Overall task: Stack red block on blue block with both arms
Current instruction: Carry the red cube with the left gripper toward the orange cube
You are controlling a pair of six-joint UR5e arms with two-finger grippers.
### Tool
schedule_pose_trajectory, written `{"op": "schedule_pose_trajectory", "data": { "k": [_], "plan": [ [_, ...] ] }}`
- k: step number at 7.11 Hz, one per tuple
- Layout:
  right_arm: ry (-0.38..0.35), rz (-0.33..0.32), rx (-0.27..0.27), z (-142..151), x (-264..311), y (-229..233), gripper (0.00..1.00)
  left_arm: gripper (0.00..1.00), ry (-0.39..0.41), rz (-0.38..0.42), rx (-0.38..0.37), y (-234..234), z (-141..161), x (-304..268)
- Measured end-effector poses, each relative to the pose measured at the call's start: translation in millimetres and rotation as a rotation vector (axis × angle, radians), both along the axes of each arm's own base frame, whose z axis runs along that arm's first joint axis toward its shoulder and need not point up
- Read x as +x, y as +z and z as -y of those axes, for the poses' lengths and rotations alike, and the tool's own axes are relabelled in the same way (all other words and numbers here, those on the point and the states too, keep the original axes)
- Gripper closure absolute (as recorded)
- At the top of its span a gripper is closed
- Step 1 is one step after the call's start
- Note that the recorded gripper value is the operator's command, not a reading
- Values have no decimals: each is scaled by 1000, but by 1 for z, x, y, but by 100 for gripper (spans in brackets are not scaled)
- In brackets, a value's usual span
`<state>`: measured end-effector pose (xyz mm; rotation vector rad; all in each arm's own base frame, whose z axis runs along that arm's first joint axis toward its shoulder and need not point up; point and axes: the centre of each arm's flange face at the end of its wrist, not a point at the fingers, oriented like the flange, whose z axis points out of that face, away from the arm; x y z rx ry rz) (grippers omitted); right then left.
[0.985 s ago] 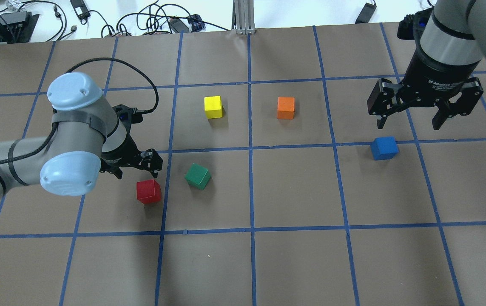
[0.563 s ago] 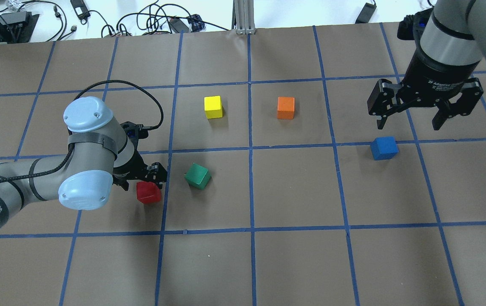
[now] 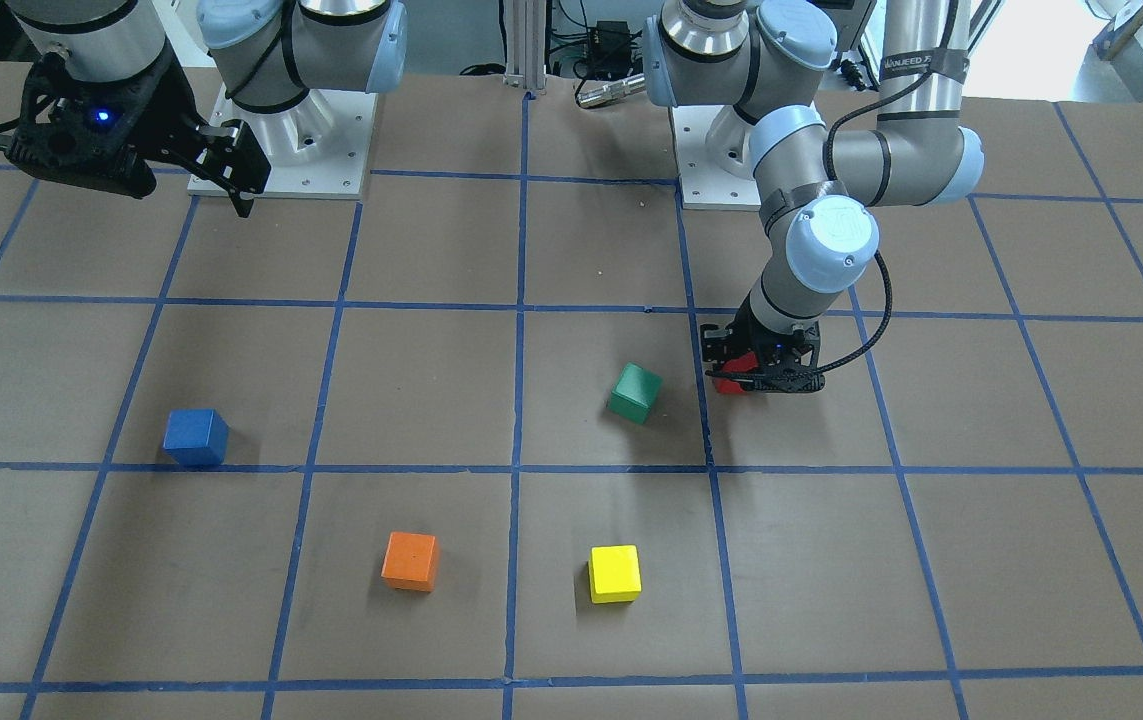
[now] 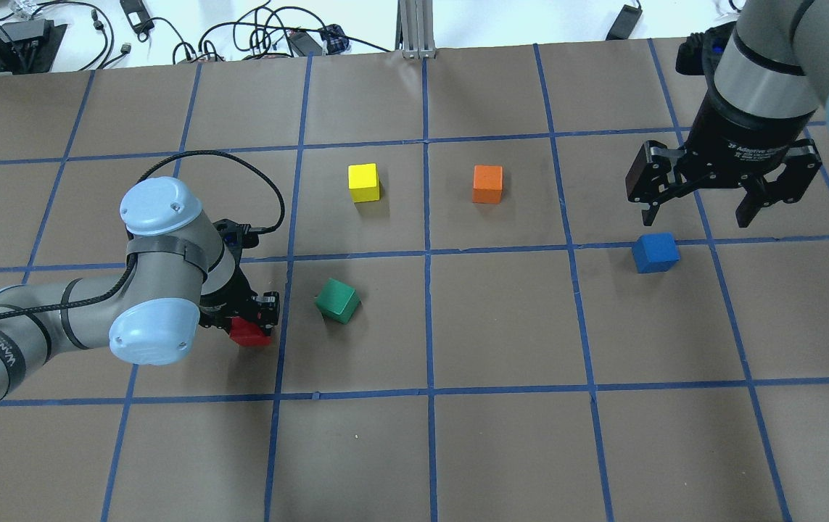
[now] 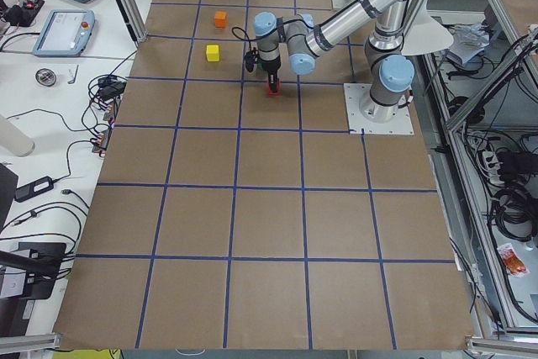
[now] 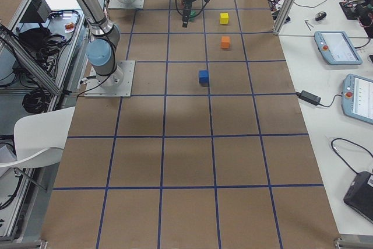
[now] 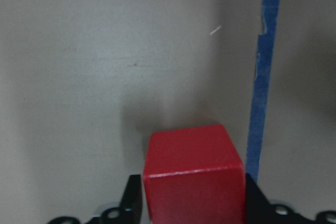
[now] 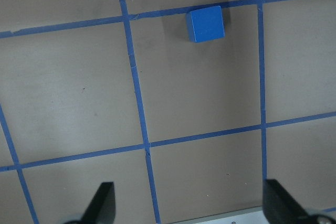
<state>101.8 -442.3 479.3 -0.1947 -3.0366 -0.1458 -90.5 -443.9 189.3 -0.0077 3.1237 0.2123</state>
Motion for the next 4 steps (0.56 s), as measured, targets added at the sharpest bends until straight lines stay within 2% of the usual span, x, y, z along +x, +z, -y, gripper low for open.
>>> {"op": "schedule_pose_trajectory", "data": {
  "k": [2, 4],
  "plan": [
    [0, 2, -1, 0, 0, 0, 0, 100, -17, 2, -45, 29, 21, -6],
    [1, 10, -7, 0, 1, 2, 0, 100, -66, -6, -83, 79, 57, -49]
  ]
}}
